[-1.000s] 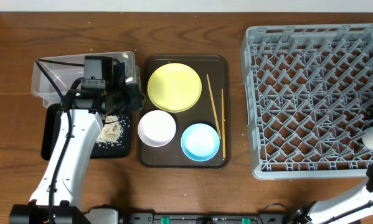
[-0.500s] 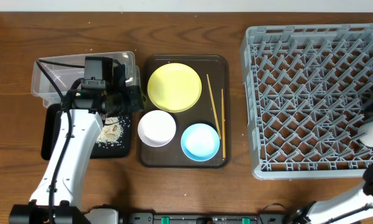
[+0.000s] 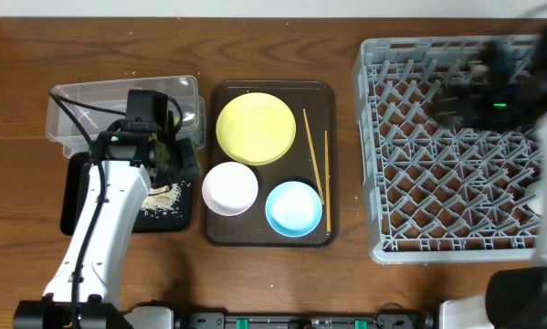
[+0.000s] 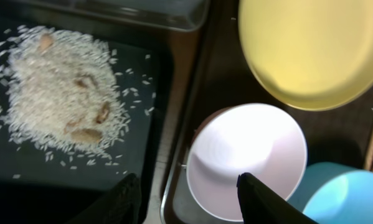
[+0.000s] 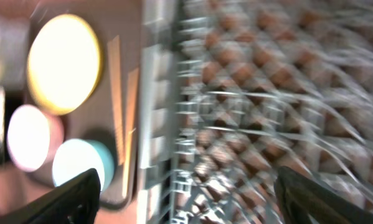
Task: Sort waste into correct bins and load items into the dishwasher rack
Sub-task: 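Reach the right gripper to the light-blue bowl on the brown tray and grasp it, then lift the light-blue bowl and carry it right over the dish rack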
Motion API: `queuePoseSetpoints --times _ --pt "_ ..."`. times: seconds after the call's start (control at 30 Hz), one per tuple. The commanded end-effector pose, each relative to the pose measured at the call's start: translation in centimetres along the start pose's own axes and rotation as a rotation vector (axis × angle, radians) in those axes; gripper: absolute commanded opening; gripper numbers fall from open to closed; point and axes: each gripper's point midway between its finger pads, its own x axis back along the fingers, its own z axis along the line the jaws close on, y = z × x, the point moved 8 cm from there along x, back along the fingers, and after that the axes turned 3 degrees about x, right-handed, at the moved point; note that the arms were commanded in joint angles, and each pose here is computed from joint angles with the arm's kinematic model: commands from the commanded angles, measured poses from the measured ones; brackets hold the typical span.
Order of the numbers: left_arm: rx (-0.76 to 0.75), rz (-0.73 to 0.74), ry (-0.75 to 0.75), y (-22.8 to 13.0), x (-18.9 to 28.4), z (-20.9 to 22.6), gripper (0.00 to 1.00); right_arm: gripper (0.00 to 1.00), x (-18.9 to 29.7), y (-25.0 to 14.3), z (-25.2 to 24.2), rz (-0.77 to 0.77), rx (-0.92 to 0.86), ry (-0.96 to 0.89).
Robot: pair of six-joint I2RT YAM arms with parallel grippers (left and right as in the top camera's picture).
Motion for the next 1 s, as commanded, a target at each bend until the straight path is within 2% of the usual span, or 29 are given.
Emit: queuePoseSetpoints --times 0.0,0.2,0.33,0.43,0.57,0.63,0.8,0.97 --pt "0.1 -0.035 0.049 0.3 0.4 0.6 0.53 0.85 -2.7 0.1 4.7 0.08 0.201 0.058" --pt "0.232 -0.04 0.06 0.6 0.5 1.7 0.54 0.84 -8.2 -1.1 11.3 0.244 0.401 0.085" --pt "0.285 -0.036 0.078 0.8 0.7 3.1 0.57 0.79 -12.3 -2.6 14.7 0.36 0.48 0.096" --pt "0.313 -0.031 0.09 0.9 0.8 3.9 0.59 0.72 -15.5 -4.0 16.4 0.449 0.496 0.09" --pt "0.332 -0.031 0.095 1.0 0.9 4.5 0.59 0.56 -19.5 -6.1 17.9 0.572 0.525 0.082" --pt "0.333 -0.031 0.095 1.0 0.9 4.5 0.6 0.55 -21.6 -7.2 17.9 0.63 0.504 0.011" --pt "0.333 -0.032 0.095 1.0 0.9 4.5 0.61 0.42 -24.9 -8.9 17.2 0.709 0.46 -0.149" --pt "0.333 -0.031 0.096 1.0 0.9 4.5 0.61 0.12 -25.8 -9.1 17.1 0.712 0.439 -0.167"
